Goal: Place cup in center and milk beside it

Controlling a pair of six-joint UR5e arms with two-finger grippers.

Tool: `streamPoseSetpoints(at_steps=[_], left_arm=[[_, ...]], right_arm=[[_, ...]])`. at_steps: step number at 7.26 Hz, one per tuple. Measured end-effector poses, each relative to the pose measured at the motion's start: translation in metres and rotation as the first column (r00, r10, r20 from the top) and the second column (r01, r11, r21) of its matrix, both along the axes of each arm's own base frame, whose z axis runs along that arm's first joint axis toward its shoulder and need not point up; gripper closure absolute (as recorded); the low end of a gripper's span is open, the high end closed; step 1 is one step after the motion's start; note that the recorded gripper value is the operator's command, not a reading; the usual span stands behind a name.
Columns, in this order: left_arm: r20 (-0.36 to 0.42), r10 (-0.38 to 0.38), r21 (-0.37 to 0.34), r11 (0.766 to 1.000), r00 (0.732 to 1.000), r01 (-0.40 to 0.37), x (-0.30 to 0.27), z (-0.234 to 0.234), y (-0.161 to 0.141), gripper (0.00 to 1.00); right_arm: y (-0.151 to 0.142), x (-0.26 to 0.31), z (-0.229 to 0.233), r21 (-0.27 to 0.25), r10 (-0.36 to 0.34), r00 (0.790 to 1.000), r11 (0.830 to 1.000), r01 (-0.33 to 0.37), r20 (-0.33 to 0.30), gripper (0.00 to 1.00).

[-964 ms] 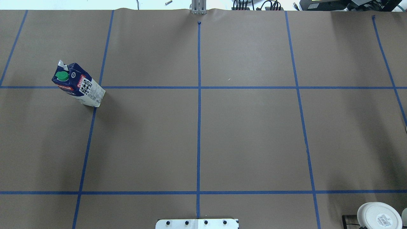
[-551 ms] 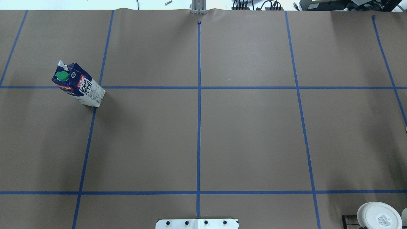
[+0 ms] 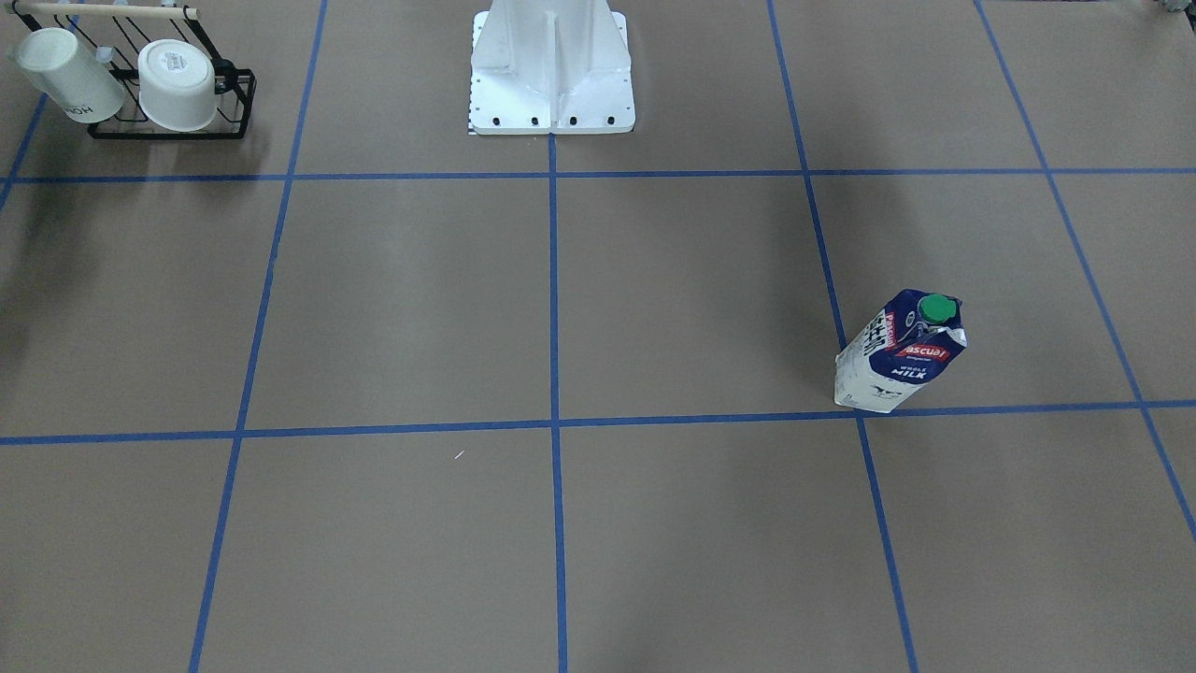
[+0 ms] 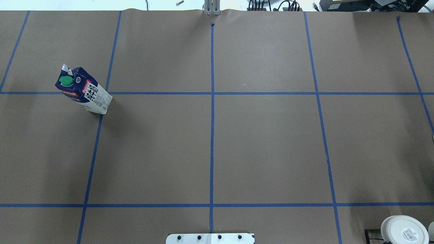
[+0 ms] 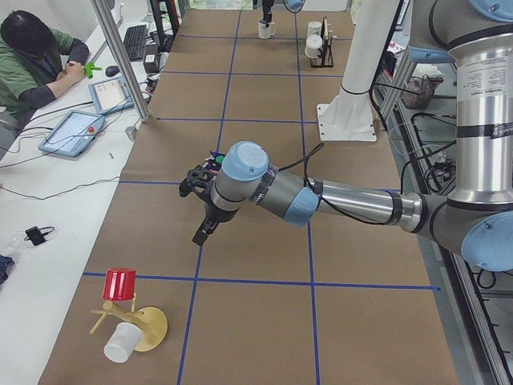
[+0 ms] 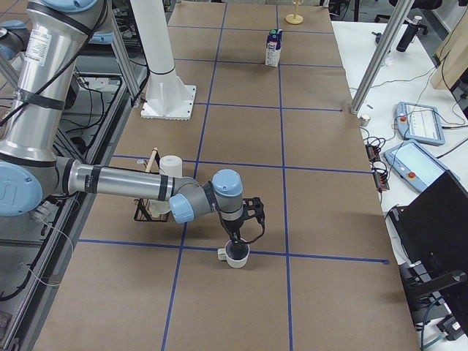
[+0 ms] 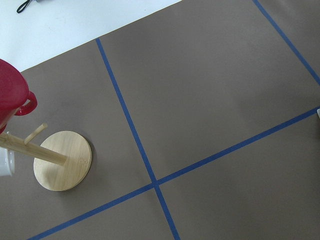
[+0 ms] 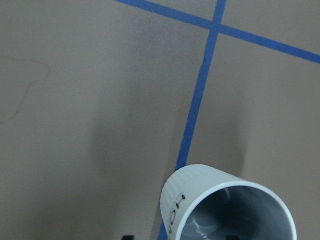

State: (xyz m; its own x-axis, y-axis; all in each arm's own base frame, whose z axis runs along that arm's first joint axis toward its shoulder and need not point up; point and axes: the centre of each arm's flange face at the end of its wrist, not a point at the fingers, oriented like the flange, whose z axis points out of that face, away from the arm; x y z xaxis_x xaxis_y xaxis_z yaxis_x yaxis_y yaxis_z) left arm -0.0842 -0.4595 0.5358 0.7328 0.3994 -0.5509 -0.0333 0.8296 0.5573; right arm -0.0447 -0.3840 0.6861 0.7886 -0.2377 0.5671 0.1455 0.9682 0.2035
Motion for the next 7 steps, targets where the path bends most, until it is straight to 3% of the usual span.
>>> streamPoseSetpoints(at_steps=[1,3,4,7], left_arm=[[0.000,-0.001,0.004,1.000,1.000,0.001,0.000,0.000,0.000,0.02],[0.000,-0.001,0.005,1.000,1.000,0.001,0.000,0.002,0.002,0.02],[0.000,-0.001,0.004,1.000,1.000,0.001,0.000,0.003,0.004,0.02],[0.000,-0.001,0.007,1.000,1.000,0.001,0.000,0.005,0.006,0.02]], right_arm=[[0.002,-0.003,0.008,-0.006,-0.011,1.000,1.000,0.011,-0.016,1.00],[0.003,-0.009,0.014,0.000,-0.032,0.999,0.999,0.032,-0.028,1.00],[0.000,-0.012,0.009,0.033,-0.047,0.999,0.998,0.048,-0.020,1.00],[-0.044,-0.026,-0.067,0.209,-0.067,0.994,0.977,0.048,0.085,1.00]])
